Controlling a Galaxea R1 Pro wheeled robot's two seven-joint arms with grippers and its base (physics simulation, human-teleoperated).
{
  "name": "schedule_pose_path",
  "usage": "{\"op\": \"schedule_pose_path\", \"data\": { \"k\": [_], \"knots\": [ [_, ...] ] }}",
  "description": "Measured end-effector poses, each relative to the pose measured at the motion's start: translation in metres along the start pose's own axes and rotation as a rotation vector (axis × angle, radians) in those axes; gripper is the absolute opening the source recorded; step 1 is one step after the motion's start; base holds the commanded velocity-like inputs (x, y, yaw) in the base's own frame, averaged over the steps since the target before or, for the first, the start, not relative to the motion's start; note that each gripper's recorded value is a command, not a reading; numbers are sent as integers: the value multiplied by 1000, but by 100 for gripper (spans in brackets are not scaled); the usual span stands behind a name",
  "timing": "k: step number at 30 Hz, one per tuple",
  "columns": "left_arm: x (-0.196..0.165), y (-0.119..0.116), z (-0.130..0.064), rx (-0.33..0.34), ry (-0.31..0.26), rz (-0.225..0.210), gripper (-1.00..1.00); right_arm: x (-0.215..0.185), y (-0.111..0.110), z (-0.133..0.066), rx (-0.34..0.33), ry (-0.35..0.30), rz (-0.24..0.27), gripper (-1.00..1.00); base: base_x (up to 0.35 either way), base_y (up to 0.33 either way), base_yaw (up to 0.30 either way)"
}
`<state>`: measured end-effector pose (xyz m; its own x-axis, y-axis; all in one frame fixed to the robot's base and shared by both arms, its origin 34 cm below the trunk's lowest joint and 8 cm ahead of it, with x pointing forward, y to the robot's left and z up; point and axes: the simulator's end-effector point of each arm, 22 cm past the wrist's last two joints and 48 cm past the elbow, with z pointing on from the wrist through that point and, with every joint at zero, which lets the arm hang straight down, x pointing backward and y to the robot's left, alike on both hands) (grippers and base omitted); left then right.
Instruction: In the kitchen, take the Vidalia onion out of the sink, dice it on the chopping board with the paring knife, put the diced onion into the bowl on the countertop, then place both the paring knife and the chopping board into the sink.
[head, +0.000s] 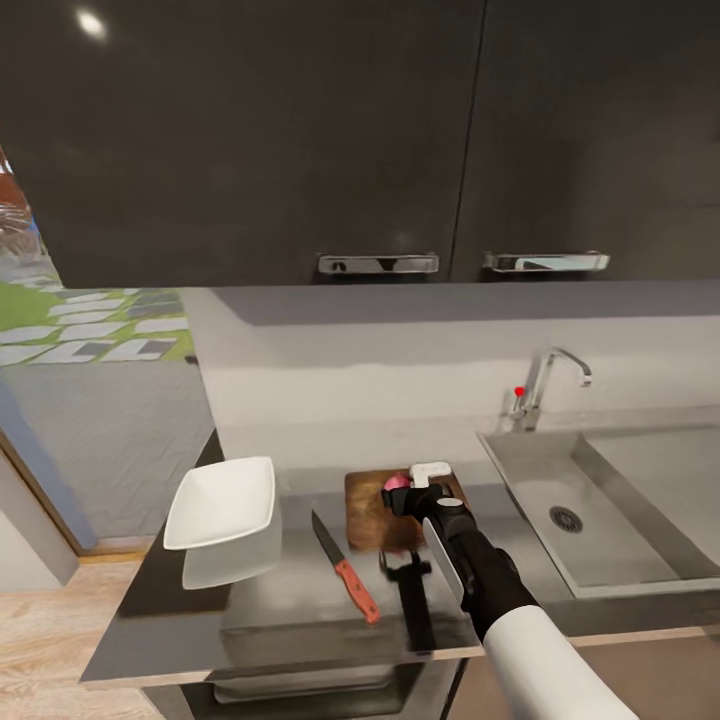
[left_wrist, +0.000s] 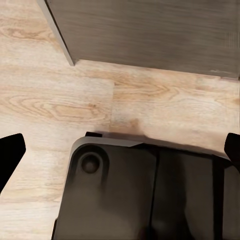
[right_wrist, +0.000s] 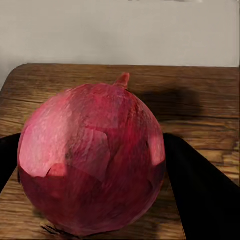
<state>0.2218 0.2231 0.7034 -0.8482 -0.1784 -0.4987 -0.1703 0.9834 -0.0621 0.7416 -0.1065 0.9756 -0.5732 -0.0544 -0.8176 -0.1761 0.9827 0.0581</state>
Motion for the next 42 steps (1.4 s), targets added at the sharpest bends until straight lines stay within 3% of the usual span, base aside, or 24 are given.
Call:
{"op": "schedule_pose_path", "data": {
  "k": [42],
  "knots": [
    [8, 1, -1, -5, 26, 1, 100, 14, -1, 9, -2, 26, 5, -100, 5, 0, 0]
  ]
}}
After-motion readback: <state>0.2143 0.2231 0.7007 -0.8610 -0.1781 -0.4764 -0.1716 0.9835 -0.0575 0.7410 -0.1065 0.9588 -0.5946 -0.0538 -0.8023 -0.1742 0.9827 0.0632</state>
